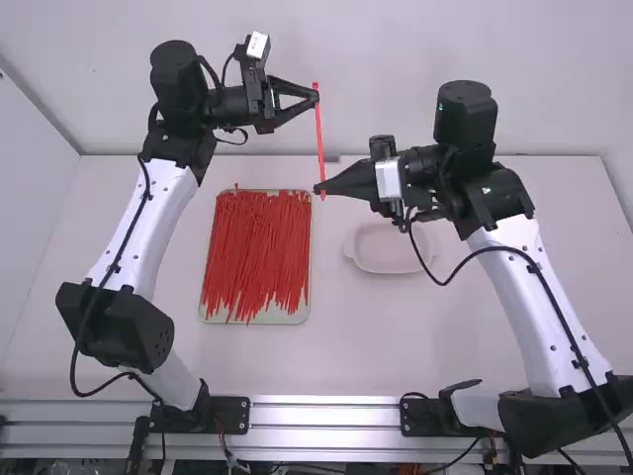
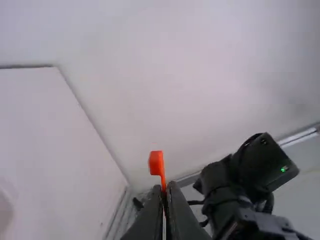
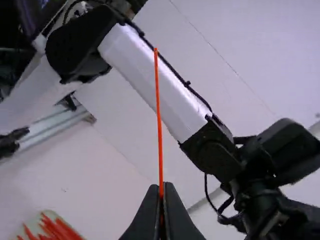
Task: Fasten the cable tie
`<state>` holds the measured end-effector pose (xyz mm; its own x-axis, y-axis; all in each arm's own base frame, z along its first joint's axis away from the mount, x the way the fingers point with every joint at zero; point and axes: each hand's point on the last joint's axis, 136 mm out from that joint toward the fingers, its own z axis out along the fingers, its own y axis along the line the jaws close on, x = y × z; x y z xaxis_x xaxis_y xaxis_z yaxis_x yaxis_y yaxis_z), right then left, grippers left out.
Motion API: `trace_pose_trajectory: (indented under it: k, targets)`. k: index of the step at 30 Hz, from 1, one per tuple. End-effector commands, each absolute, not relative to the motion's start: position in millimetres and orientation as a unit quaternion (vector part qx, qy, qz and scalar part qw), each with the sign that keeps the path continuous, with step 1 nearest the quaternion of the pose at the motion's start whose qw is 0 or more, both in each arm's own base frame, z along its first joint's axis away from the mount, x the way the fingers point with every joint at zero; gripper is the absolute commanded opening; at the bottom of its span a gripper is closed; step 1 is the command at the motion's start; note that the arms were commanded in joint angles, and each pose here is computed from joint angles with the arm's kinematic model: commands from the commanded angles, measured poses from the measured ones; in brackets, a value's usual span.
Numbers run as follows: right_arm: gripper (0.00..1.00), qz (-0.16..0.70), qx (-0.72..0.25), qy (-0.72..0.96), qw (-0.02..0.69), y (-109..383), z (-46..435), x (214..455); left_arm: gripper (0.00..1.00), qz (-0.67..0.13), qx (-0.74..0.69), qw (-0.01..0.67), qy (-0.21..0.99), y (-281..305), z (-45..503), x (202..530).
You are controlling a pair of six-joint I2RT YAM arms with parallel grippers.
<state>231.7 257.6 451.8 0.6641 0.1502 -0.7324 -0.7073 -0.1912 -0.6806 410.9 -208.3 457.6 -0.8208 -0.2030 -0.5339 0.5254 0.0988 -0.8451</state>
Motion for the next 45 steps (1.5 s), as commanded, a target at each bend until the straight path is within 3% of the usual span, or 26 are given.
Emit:
trace_pose_trajectory:
  k: [1, 12, 19, 23, 32, 39, 45]
  targets:
    - [0.00, 0.419, -0.670, 0.229, 0.569, 252.4, 462.9, 219.2, 0.02, -0.626, 0.159, 0.348, 0.680, -202.3, 458.1, 418.1]
    - [0.00, 0.431, -0.660, 0.246, 0.564, 263.0, 491.9, 218.4, 0.02, -0.550, 0.284, 0.452, 0.642, -205.4, 453.8, 417.2]
    - [0.00, 0.446, -0.554, 0.361, 0.603, 269.7, 530.8, 252.7, 0.02, -0.511, 0.331, 0.496, 0.619, -202.1, 453.9, 418.7]
    - [0.00, 0.509, -0.448, 0.456, 0.577, 261.1, 543.0, 276.3, 0.02, -0.479, 0.369, 0.527, 0.598, -202.0, 453.9, 418.9]
    - [0.00, 0.558, -0.392, 0.582, 0.444, 267.6, 485.4, 284.2, 0.02, -0.404, 0.437, 0.591, 0.545, -195.2, 457.6, 421.7]
    - [0.00, 0.561, -0.392, 0.603, 0.410, 278.4, 467.6, 275.6, 0.02, -0.401, 0.491, 0.603, 0.484, -191.2, 471.5, 403.6]
    - [0.00, 0.583, -0.342, 0.630, 0.382, 280.0, 457.2, 285.8, 0.02, -0.377, 0.549, 0.619, 0.416, -190.6, 480.7, 386.2]
